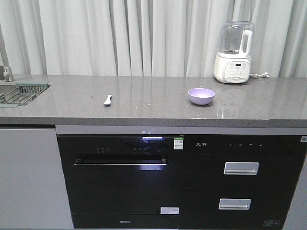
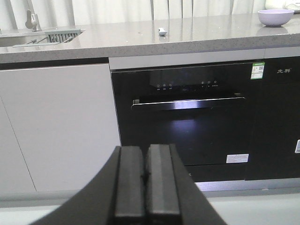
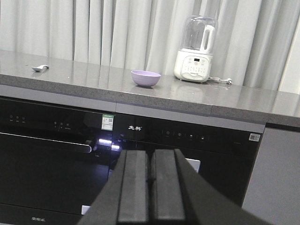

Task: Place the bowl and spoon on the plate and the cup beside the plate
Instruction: 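Drive the base toward the lavender bowl and pale blue spoon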

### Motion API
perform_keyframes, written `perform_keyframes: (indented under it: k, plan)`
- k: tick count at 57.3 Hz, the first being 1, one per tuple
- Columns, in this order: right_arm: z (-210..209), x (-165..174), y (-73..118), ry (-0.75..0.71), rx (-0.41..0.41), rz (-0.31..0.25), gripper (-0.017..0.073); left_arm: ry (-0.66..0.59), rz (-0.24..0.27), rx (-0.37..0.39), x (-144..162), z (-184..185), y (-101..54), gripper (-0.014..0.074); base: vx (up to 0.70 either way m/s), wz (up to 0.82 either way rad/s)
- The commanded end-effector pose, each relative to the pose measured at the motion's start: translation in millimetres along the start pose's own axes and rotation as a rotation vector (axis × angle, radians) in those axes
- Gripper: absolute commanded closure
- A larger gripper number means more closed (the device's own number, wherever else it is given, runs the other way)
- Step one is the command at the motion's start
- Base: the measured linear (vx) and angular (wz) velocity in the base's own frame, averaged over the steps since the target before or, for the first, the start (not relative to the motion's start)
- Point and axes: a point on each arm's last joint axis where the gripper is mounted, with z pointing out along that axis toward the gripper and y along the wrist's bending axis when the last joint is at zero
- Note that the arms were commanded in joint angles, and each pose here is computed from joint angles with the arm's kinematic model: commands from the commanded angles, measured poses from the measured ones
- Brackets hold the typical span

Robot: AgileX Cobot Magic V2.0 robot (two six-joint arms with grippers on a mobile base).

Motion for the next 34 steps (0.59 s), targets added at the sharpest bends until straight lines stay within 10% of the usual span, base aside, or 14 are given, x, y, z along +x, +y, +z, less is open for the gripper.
perform_keyframes:
  k: [1,34]
  plan:
    - [-1.4,-3.3,-0.1,-0.091,0.011,-0.006,0.0568,-0.068,-0.012,-0.005,1.1,0.7,0.3,0.0599,0.00,0.00]
    - [-1.4,-3.3,-0.1,-0.091,0.011,-0.006,0.0568,-0.066,-0.012,-0.005,1.2,0.8,0.3,0.0599,0.00,0.00]
